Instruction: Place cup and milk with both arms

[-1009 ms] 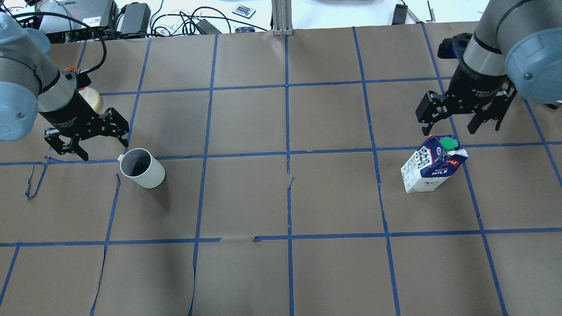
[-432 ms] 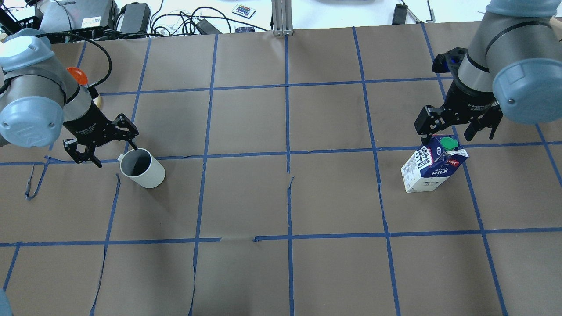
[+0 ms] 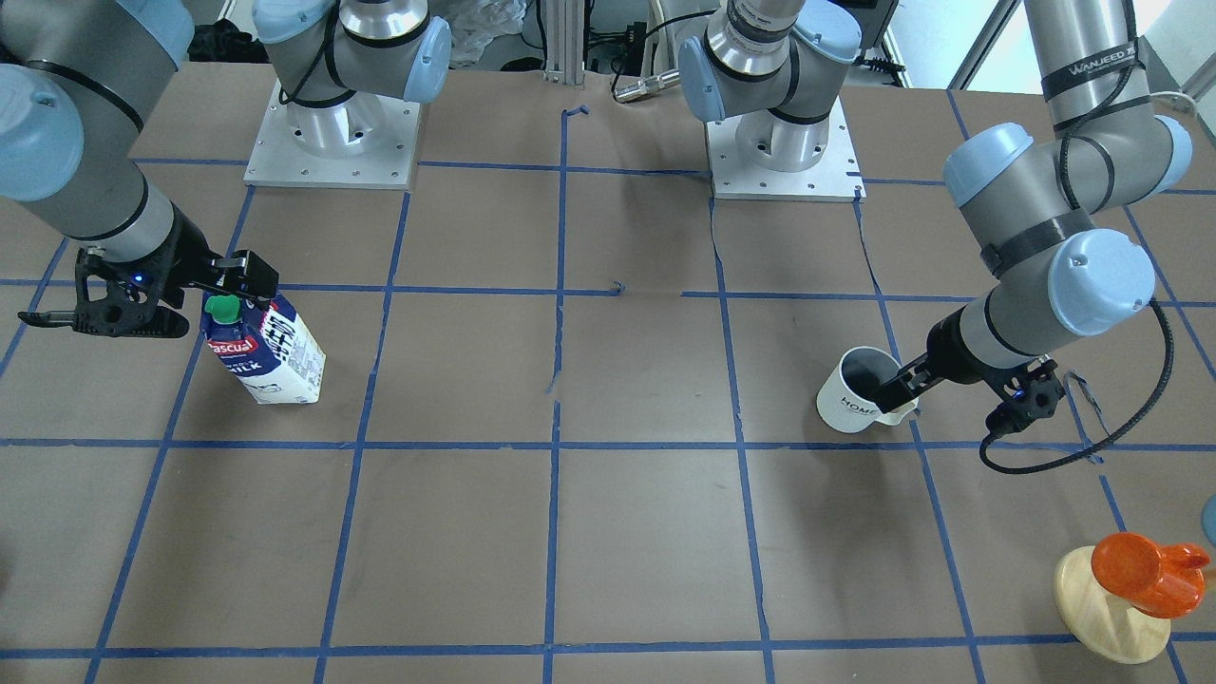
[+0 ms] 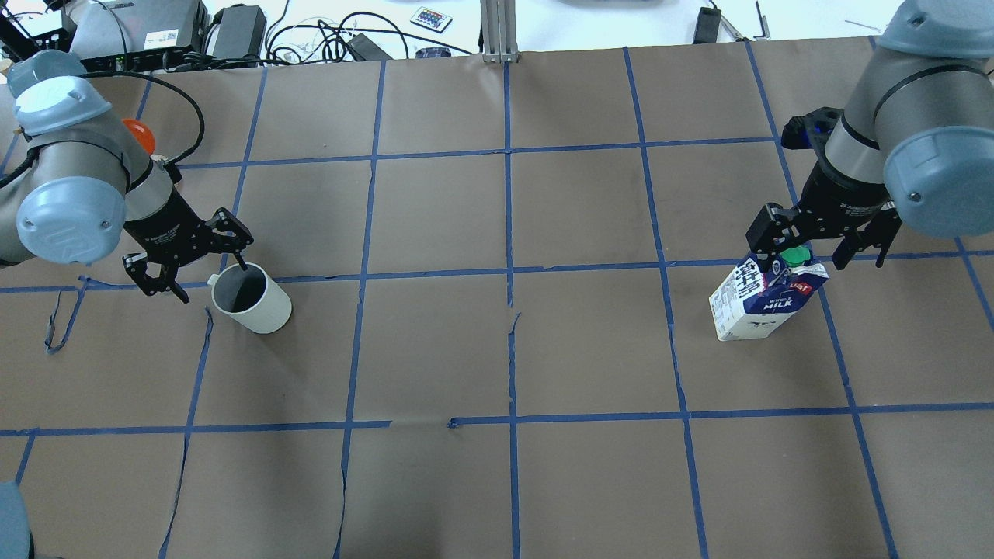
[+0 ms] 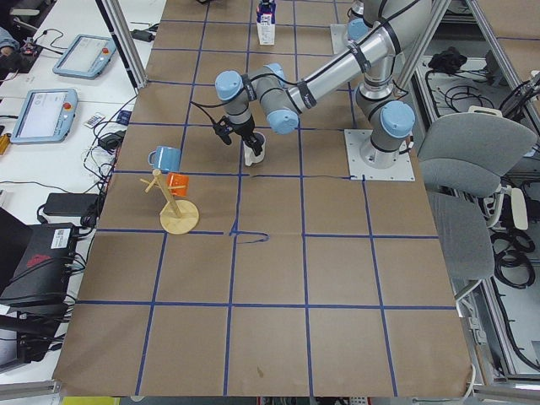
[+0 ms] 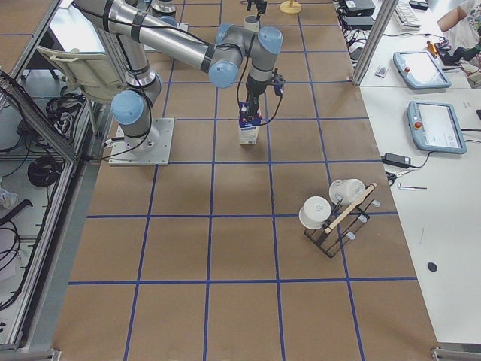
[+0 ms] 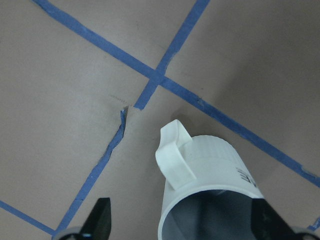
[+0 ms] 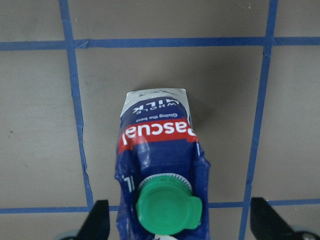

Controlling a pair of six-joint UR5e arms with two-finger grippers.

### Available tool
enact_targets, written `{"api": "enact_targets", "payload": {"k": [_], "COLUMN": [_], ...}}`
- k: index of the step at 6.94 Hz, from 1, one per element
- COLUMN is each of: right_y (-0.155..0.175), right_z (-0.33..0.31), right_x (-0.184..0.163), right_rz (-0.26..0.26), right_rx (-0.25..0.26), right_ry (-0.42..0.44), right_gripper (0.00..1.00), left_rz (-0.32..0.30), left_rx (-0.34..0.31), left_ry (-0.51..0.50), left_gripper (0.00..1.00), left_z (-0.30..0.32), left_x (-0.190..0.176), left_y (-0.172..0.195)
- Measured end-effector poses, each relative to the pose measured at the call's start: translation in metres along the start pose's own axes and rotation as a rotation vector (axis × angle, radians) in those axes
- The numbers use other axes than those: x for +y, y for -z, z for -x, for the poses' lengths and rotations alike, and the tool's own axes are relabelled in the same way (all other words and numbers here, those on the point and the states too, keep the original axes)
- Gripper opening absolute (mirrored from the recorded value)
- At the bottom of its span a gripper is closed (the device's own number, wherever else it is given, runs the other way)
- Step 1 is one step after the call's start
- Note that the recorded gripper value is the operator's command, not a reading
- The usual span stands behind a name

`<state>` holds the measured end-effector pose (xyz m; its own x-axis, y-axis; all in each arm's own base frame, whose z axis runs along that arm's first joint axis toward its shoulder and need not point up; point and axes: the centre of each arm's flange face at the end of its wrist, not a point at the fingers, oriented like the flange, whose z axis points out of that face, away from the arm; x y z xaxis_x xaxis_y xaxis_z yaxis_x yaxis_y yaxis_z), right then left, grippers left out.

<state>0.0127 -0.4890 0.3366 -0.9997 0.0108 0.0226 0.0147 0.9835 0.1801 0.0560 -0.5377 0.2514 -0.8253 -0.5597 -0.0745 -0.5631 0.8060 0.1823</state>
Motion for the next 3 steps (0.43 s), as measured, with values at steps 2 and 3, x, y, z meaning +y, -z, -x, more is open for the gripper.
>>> {"api": "enact_targets", "payload": {"k": [2, 3], "right_y": [-0.001, 0.0001], "right_z": [0.0, 0.0007], "right_x": [0.0004, -0.0002], "right_rz": [-0.002, -0.008], "right_rx": [-0.013, -0.021], "right_ry": [-0.01, -0.01], "right_gripper": [0.91, 0.88], "left_rz": [0.011, 0.011], "left_rx": [-0.005, -0.005], "left_ry": [0.006, 0.007], "left_gripper": [0.94, 0.94], "left_z": [0.0, 0.0], "left_x": [-0.0003, -0.0007], "left_y": [-0.0036, -0.0029]}}
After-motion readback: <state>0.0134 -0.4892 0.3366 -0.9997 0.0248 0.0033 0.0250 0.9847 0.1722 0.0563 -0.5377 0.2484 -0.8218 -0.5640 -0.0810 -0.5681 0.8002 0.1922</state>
